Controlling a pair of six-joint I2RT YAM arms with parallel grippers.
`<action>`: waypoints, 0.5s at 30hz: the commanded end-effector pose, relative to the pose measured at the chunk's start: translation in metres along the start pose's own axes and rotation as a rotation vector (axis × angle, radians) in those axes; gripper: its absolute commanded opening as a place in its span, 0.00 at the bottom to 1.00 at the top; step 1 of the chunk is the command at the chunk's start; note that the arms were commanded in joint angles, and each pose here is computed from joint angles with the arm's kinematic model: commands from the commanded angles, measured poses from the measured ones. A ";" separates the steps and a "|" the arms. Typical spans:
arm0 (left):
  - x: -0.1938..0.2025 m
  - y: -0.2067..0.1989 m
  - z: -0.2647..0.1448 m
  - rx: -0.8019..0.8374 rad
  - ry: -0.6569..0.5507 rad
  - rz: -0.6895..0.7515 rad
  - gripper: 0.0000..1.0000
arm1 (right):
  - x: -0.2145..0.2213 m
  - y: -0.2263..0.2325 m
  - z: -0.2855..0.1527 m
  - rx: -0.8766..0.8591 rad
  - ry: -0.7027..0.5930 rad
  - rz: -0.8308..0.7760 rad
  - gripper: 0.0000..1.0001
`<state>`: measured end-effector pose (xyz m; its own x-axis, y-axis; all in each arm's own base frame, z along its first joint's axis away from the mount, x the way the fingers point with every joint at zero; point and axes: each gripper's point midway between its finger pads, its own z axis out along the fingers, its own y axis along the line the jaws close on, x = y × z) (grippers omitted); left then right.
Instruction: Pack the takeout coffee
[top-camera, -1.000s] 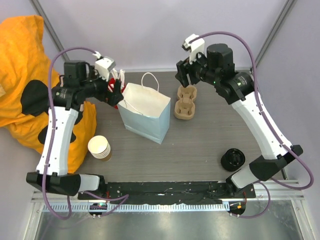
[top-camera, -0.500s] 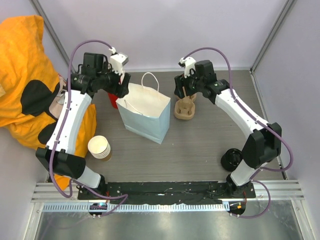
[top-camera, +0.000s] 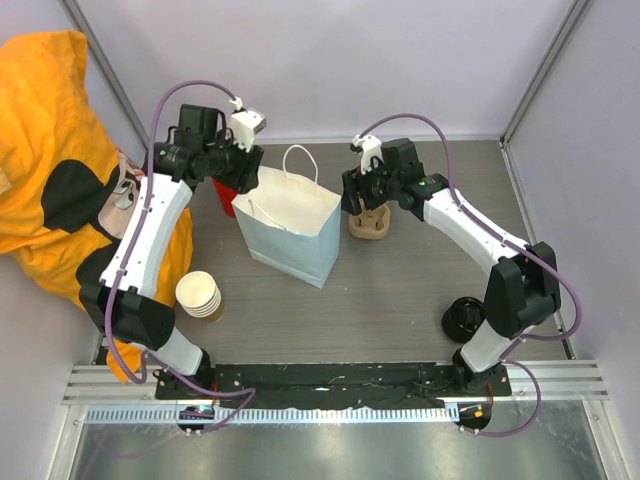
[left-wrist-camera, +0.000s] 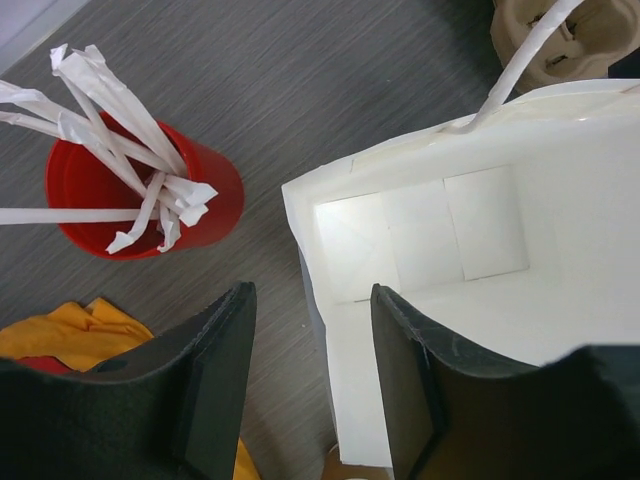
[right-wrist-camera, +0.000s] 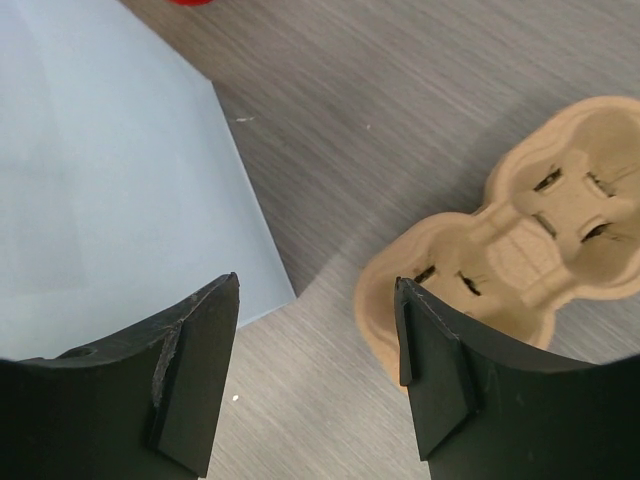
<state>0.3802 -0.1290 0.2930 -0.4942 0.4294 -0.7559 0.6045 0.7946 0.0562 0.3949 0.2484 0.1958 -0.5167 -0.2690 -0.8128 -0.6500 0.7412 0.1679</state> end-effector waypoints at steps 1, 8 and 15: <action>-0.012 -0.002 0.001 0.005 -0.022 0.030 0.52 | -0.022 0.020 -0.015 -0.039 -0.087 -0.036 0.68; -0.011 0.005 0.010 -0.037 0.004 0.055 0.24 | -0.015 0.040 -0.027 -0.065 -0.081 -0.057 0.68; -0.015 0.014 0.015 -0.087 0.002 0.084 0.21 | 0.003 0.055 -0.039 -0.094 -0.023 -0.084 0.68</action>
<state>0.3906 -0.1317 0.2749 -0.5084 0.4855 -0.7112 0.6067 0.7881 0.1043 0.3506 0.2640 0.2084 -0.4815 -0.3010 -0.8231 -0.7101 0.6844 0.1651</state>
